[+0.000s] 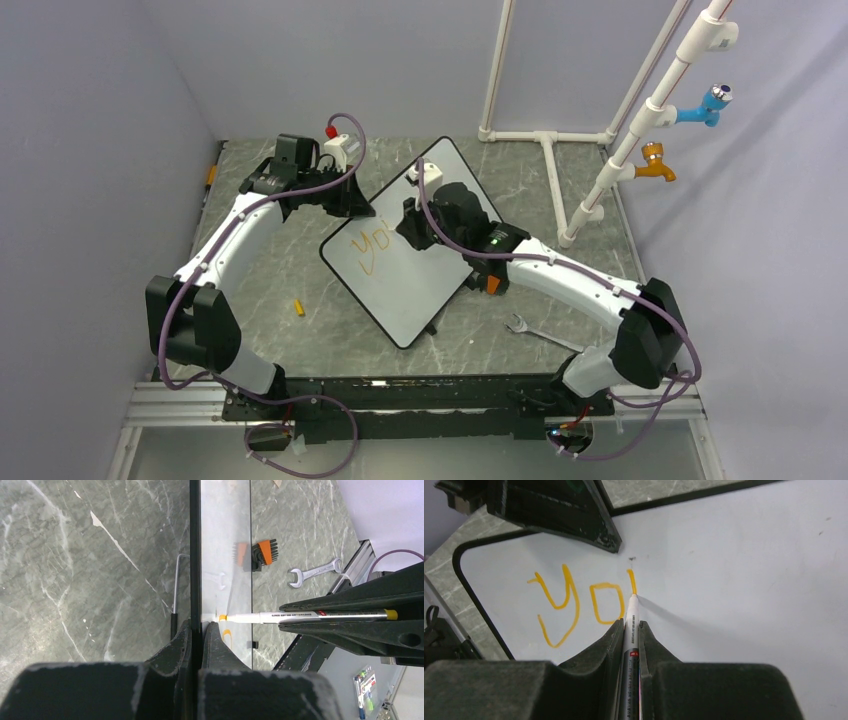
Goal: Write a sentence on the whiteboard
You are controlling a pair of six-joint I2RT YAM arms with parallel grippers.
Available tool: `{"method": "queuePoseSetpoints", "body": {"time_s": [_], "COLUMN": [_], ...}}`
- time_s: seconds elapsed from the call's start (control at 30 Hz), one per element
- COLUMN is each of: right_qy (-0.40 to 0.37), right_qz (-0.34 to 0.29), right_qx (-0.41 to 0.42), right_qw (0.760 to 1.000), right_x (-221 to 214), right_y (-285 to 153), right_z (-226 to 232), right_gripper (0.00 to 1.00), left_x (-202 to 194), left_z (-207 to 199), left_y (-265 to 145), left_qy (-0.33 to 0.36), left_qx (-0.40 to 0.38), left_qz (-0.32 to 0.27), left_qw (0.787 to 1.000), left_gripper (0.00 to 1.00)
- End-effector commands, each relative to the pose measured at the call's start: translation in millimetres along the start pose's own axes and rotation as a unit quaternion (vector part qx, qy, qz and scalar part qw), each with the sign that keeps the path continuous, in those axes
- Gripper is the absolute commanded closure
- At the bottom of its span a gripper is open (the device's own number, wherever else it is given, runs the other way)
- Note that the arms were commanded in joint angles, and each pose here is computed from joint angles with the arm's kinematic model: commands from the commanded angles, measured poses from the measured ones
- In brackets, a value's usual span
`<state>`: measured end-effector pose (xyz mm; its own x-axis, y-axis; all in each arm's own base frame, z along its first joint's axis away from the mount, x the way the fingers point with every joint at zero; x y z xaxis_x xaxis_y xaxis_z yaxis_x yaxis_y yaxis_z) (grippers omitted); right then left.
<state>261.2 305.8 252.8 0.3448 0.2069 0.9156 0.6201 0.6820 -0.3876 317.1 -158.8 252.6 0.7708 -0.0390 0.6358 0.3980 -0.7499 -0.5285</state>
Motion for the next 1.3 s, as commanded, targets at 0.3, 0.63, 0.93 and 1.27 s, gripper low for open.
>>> {"method": "queuePoseSetpoints", "body": {"time_s": [0.3,0.63,0.93,1.27], "right_qy": [0.022,0.013,0.009,0.004], "right_qz": [0.040,0.046,0.046,0.028], "right_qx": [0.002,-0.026,-0.041,-0.053], "right_qw": [0.999,0.999,0.998,0.998], "right_x": [-35,-39,-37,-18], "right_y": [-8,-11,-11,-5], "right_z": [-2,-9,-13,-14], "right_gripper": [1.00,1.00,1.00,1.00], "left_x": [1,0,0,0], "left_z": [11,11,11,11], "left_y": [-3,-2,-2,-2], "left_qy": [0.063,0.064,0.063,0.063], "left_qx": [0.059,0.059,0.059,0.059], "left_qz": [-0.002,-0.002,-0.001,-0.001], "left_qw": [0.996,0.996,0.996,0.996], "left_gripper": [1.00,1.00,1.00,1.00]}}
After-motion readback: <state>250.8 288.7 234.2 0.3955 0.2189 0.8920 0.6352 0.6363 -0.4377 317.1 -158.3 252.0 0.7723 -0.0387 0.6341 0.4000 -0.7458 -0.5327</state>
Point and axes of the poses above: each gripper's point midway between its finger pads, its own y axis out along the fingers, its own z axis along the line the jaws close on, x = y × z, the point moved 6 cm from there along -y, back along the fingers, and after that the axes turned 5 degrees about -y, right-handed, at the moved point
